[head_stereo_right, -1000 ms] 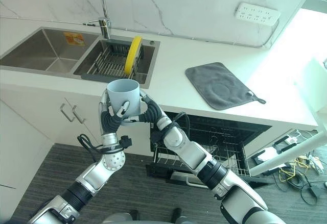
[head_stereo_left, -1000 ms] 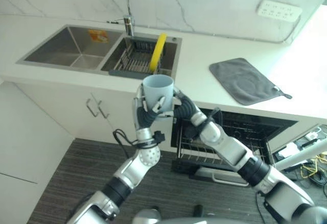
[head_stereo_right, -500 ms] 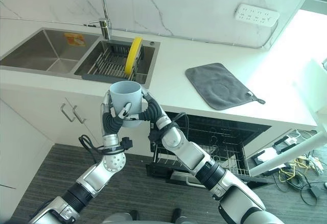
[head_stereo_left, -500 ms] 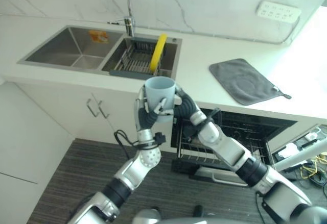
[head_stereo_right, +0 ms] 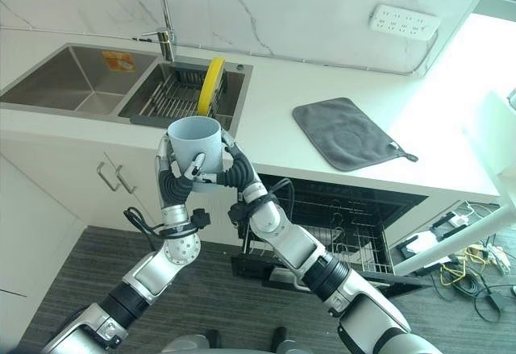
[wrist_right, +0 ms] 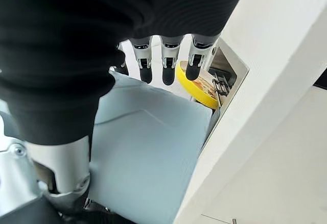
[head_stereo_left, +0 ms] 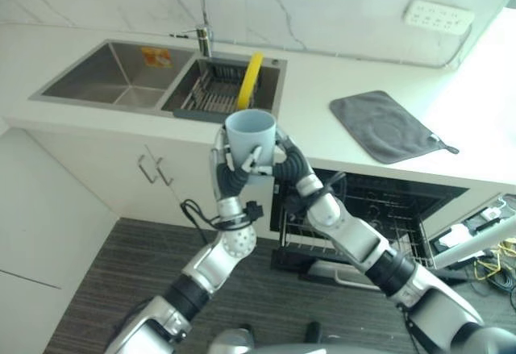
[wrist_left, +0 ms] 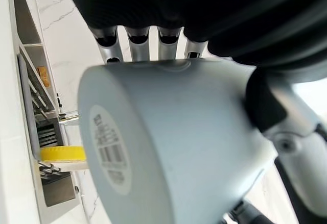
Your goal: Place the dishes in the dishwasher.
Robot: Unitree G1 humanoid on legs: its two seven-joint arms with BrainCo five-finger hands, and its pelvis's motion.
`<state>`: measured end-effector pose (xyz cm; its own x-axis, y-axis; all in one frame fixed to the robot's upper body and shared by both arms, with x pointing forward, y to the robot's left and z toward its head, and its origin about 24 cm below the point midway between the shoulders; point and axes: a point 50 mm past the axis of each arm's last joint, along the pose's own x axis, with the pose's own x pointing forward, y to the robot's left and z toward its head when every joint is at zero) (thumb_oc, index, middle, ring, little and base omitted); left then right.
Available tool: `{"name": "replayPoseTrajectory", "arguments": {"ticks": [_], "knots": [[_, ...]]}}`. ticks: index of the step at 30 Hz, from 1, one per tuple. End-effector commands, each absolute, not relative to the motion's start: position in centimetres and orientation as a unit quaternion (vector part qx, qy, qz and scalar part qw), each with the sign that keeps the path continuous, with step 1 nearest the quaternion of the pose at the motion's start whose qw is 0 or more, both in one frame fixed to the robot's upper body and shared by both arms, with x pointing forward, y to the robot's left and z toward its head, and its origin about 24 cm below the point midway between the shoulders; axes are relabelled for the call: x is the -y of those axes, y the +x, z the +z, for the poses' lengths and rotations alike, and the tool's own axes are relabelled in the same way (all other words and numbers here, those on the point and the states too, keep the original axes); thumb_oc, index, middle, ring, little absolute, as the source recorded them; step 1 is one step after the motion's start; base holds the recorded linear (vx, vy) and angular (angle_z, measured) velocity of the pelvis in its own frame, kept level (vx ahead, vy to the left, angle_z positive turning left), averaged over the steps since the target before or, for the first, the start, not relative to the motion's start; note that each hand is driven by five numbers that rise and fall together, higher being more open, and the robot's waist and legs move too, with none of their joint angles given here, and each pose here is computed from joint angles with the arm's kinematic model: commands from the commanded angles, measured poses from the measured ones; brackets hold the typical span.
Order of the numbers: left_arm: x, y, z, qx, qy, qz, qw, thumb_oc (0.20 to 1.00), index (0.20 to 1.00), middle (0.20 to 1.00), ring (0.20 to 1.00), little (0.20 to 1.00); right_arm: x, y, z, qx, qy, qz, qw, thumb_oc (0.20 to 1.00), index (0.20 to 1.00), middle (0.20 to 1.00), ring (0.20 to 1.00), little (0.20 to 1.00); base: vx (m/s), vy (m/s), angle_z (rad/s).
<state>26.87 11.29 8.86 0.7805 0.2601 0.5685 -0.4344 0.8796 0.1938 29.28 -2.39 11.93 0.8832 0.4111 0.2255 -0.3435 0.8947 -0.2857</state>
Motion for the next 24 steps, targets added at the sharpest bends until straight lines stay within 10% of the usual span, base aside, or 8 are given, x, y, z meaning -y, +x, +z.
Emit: {"name": "replayPoseTrajectory", "arguments": {"ticks": [1, 24], "knots": [[-6.7, 26.4, 13.3, 0.405, 0.115, 0.116, 0.899, 0.200, 0.200, 0.200, 0.200, 0.200, 0.9, 29.9, 13.5, 0.165, -0.106, 0.207, 0.959, 1.000, 1.000, 1.000, 1.000, 1.000, 0.00, 0.000, 0.00], [-6.0, 26.5, 12.6, 0.384, 0.128, 0.093, 0.909, 0.200, 0.200, 0.200, 0.200, 0.200, 0.5, 29.8, 13.0, 0.177, -0.132, 0.212, 0.952, 1.000, 1.000, 1.000, 1.000, 1.000, 0.00, 0.000, 0.00]]}}
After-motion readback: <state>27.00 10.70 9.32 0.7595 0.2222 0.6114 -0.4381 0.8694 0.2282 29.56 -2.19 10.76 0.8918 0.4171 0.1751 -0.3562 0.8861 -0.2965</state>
